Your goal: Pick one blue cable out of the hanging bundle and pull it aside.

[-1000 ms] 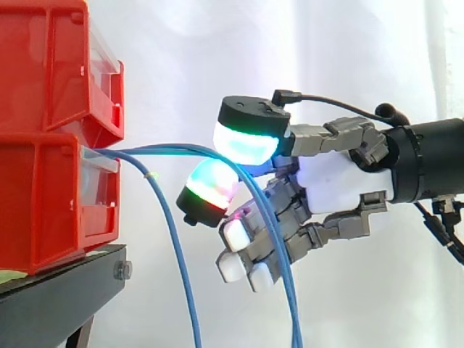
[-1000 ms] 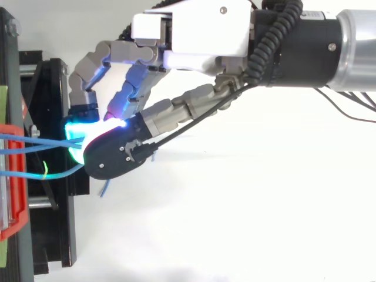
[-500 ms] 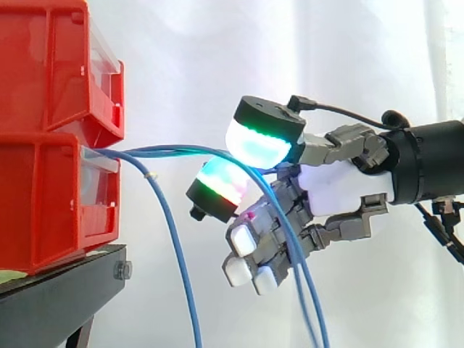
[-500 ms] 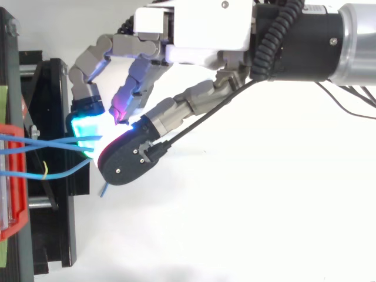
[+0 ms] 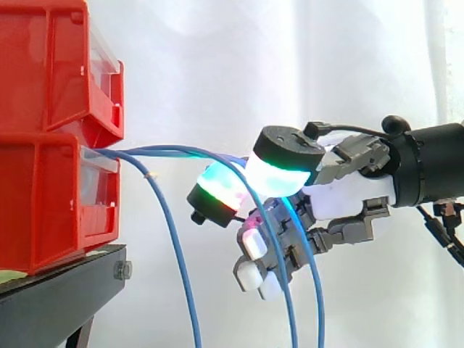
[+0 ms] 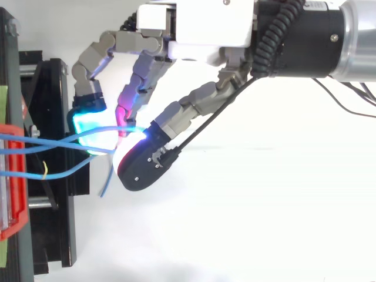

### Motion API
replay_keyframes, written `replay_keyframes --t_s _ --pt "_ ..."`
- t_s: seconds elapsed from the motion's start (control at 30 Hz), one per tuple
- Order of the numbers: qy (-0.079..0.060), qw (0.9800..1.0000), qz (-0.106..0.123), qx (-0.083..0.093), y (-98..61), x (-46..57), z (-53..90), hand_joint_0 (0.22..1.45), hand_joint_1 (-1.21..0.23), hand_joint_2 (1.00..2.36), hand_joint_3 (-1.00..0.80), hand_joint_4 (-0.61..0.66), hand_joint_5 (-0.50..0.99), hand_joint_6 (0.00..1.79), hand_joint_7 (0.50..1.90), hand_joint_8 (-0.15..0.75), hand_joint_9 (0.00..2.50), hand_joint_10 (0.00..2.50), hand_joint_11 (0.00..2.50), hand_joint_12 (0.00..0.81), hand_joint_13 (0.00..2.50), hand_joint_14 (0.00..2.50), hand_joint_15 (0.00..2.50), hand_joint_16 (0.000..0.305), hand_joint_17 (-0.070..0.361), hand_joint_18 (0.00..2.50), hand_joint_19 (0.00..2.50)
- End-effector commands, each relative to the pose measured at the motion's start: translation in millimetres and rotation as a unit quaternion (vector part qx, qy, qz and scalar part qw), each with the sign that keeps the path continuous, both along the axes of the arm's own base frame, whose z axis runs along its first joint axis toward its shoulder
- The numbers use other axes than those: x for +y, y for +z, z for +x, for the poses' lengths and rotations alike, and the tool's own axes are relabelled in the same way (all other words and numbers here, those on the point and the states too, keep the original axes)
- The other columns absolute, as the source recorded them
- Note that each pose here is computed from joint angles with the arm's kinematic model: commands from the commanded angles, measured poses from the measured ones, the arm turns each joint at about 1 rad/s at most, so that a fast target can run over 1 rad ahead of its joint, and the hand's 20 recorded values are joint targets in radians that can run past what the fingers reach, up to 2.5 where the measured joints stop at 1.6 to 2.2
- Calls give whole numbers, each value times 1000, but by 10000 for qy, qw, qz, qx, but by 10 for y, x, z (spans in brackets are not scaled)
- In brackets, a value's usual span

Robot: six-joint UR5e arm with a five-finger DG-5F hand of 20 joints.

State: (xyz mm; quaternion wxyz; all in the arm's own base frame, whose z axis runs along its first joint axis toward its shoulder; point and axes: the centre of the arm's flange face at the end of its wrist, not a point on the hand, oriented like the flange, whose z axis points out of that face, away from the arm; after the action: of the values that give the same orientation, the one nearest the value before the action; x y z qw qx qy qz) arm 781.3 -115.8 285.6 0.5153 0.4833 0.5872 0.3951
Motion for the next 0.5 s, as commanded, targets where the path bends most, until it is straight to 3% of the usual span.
replay_keyframes --t_s 0.0,0.07,0.27,0.47 --pt "0 10000 0 1 9 0 -3 538 -808 1000 -500 -148 -52 898 884 233 1102 16 407 251 956 16 399 39 88 804 451" --pt "7 10000 1 1 -2 1 1 503 -752 1000 -500 -111 -50 872 942 246 1109 14 399 265 964 16 393 41 93 820 451" --pt "1 10000 -5 9 8 -21 -8 455 -603 1000 -500 -72 -47 827 930 271 1122 12 364 292 970 16 379 47 106 856 437" --pt "8 10000 -3 55 0 -41 -22 557 -570 1001 -483 -64 -54 828 982 251 1100 14 386 268 944 17 410 40 91 795 492"
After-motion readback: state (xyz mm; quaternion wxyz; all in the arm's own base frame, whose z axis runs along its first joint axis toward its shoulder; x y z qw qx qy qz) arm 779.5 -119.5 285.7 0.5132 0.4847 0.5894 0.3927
